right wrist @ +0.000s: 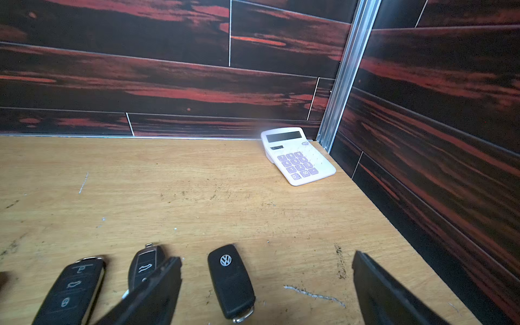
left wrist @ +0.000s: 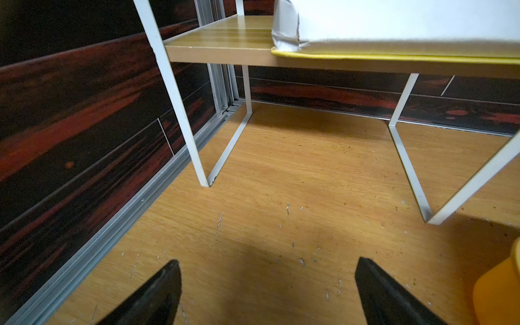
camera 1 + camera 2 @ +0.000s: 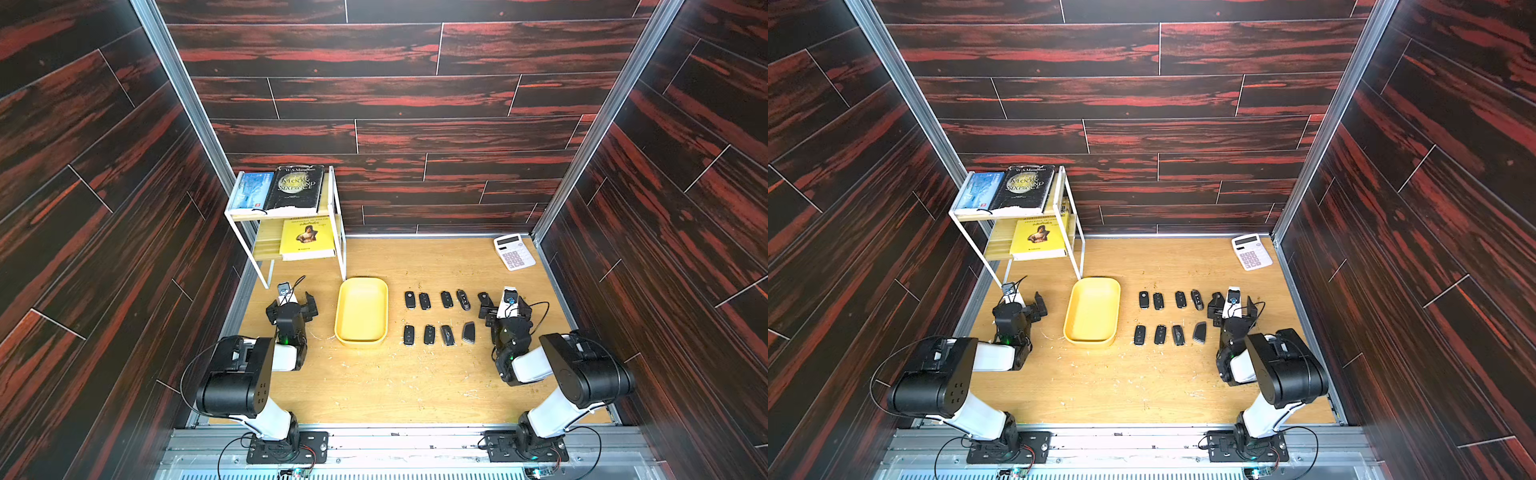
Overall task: Place the car key into the storage box
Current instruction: Pick up the car key from the center of the board.
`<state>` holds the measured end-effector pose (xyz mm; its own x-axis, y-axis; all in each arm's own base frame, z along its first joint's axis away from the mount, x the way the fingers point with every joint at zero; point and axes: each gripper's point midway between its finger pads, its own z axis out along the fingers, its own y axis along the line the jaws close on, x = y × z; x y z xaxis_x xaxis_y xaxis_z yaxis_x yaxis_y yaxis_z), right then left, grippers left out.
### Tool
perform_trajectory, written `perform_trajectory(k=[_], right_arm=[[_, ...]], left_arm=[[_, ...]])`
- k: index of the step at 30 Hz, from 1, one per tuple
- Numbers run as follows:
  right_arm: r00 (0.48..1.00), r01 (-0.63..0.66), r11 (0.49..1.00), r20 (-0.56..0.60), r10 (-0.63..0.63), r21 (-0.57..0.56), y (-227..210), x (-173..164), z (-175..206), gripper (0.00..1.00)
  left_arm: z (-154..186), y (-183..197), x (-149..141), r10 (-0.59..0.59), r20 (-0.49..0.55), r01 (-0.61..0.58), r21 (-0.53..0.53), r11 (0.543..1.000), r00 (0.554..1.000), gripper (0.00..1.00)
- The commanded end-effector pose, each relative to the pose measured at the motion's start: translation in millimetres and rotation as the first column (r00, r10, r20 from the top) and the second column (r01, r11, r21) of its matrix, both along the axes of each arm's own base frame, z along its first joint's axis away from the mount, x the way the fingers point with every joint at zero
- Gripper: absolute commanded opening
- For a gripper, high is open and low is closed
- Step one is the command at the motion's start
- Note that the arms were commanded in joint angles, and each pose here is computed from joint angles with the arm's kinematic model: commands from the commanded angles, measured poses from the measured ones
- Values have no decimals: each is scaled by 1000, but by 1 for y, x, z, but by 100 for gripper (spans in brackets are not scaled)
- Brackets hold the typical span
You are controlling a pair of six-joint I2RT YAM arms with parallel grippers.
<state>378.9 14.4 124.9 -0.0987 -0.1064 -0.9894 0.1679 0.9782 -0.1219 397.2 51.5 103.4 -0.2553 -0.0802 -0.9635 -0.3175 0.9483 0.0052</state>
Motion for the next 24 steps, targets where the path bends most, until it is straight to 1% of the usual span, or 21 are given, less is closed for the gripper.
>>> perform_trajectory(k=[1,24], right_arm=[[999,0,1000,37,-1,16,-1,1,11,99],[999,0,1000,36,-1,16,-1,1,11,99]], left_arm=[[0,3,-2,8,4,-8,2,1000,1000,100],[0,2,-2,3,2,-3,-1,1000,1000,100]])
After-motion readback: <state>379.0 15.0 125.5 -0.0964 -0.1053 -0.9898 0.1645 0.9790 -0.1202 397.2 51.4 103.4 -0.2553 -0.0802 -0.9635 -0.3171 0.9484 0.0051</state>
